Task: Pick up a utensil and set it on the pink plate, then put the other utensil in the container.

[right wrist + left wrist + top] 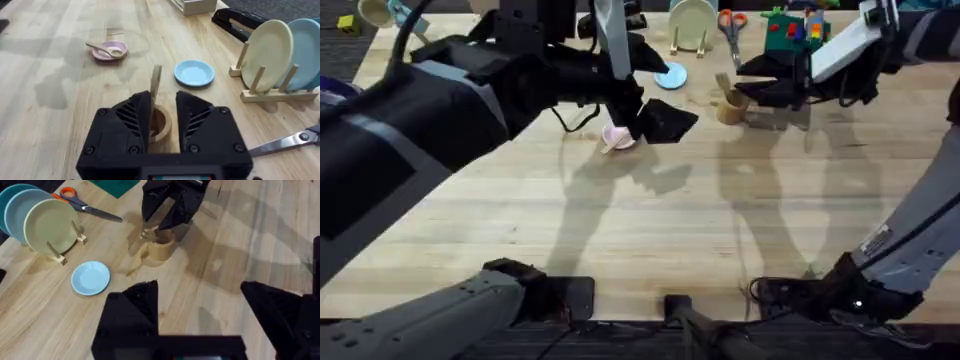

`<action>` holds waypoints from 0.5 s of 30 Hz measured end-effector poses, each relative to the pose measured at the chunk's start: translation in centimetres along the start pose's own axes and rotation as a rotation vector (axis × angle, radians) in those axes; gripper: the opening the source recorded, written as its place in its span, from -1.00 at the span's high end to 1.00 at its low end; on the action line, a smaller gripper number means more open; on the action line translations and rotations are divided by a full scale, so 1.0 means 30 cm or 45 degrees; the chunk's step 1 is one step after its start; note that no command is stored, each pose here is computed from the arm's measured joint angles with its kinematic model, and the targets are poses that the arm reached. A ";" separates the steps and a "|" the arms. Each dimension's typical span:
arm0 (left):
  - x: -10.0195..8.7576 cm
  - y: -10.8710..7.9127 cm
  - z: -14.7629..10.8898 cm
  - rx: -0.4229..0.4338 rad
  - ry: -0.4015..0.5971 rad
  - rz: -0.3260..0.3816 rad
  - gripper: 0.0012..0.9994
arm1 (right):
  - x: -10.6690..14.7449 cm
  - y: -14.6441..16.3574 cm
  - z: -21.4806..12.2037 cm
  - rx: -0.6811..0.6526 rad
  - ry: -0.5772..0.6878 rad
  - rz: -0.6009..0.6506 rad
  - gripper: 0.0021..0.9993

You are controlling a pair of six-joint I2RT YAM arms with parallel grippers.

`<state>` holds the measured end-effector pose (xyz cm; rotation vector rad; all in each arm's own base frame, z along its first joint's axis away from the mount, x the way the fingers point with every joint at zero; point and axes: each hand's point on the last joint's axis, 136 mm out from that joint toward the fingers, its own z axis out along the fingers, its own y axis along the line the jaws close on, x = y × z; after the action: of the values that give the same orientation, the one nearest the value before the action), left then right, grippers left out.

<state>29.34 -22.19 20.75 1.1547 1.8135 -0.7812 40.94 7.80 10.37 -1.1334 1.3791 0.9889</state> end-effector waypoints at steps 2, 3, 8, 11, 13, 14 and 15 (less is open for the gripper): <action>0.000 0.000 0.000 0.000 0.000 0.001 -0.99 | 0.000 0.000 0.000 0.000 0.000 0.001 0.39; 0.000 0.000 0.000 0.000 0.000 0.001 -0.99 | 0.000 0.000 0.000 0.000 0.000 0.001 0.40; 0.000 0.000 0.000 0.000 0.000 0.000 -0.99 | -0.007 0.007 0.000 -0.003 -0.005 0.032 0.40; 0.000 0.000 0.000 0.000 0.000 0.000 -0.99 | -0.039 0.005 -0.004 -0.010 -0.007 0.092 0.32; 0.000 0.000 0.000 0.000 0.000 0.000 -0.99 | -0.077 -0.007 -0.009 -0.018 0.003 0.129 0.22; 0.000 0.000 0.000 0.000 0.000 0.000 -0.99 | -0.098 -0.013 -0.012 -0.026 0.020 0.148 0.17; 0.000 0.000 0.000 0.000 0.000 0.000 -0.99 | -0.122 -0.017 -0.014 -0.035 0.037 0.170 0.13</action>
<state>29.34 -22.19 20.75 1.1550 1.8133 -0.7809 41.38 7.69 14.06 -1.0906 1.4843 1.0934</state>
